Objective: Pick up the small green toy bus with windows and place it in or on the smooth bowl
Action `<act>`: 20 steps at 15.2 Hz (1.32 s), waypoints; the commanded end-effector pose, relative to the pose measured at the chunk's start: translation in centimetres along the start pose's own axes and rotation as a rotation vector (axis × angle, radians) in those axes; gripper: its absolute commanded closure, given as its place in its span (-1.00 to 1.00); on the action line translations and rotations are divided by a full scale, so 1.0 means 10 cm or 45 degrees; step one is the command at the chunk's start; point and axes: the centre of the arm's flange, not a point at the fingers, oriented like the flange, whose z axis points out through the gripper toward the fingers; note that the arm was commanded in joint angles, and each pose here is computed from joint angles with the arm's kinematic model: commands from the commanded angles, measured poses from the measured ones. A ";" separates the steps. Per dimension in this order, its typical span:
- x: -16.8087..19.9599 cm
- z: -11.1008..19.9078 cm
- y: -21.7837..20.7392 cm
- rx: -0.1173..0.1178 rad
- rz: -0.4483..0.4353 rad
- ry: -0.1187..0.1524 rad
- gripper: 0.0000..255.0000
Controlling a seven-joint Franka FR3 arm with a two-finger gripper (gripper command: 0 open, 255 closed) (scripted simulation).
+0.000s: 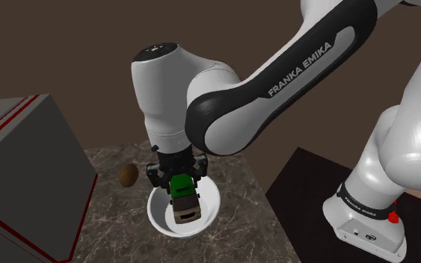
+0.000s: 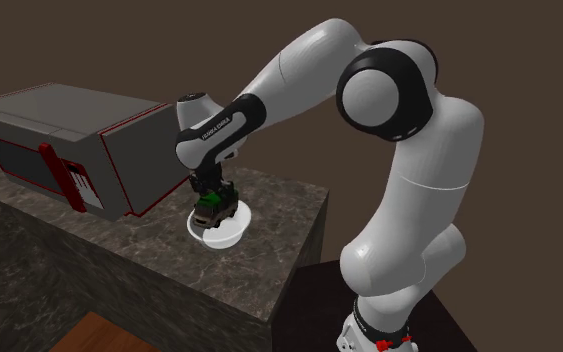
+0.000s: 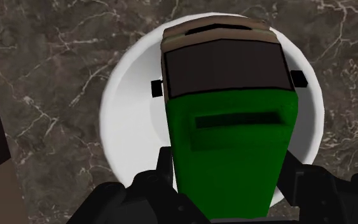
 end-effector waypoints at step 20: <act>0.00 -0.49 0.00 0.002 0.000 0.001 -1.00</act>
